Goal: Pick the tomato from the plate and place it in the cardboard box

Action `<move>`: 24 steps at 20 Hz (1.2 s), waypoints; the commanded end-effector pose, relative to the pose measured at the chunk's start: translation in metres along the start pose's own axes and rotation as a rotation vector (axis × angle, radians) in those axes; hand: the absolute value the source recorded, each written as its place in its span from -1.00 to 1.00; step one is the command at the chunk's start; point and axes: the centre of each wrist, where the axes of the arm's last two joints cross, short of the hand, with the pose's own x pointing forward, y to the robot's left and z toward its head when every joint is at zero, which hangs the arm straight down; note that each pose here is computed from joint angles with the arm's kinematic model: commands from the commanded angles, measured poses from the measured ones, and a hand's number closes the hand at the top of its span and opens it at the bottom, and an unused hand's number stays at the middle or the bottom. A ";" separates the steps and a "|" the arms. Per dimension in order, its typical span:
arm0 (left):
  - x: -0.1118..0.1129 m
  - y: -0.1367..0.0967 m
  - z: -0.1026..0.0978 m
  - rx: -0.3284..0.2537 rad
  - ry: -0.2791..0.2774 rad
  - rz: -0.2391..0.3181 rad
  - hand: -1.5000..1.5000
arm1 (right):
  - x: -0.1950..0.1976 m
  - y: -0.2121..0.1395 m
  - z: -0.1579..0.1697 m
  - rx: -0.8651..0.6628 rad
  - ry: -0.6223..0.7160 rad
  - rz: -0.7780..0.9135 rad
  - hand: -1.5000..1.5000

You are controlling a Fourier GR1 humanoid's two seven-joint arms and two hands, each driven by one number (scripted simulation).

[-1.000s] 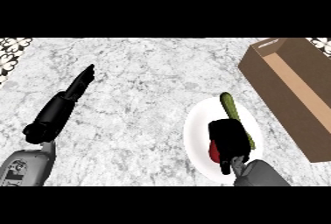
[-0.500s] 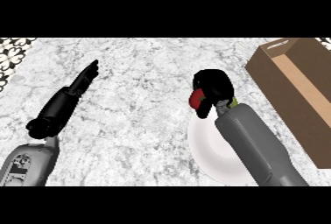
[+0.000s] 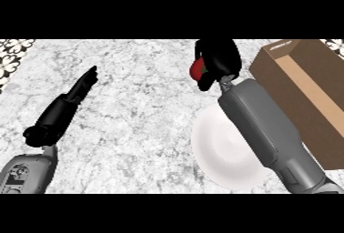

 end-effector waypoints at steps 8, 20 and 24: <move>-0.007 -0.002 0.016 0.001 0.026 0.000 0.00 | -0.036 -0.098 -0.010 -0.355 0.407 -0.180 1.00; -0.001 -0.010 0.004 0.003 -0.017 -0.015 0.00 | -0.195 -0.110 0.002 -0.335 0.615 -0.065 1.00; -0.004 -0.012 0.002 -0.007 -0.008 -0.003 0.00 | -0.229 -0.101 0.011 -0.136 0.665 -0.085 1.00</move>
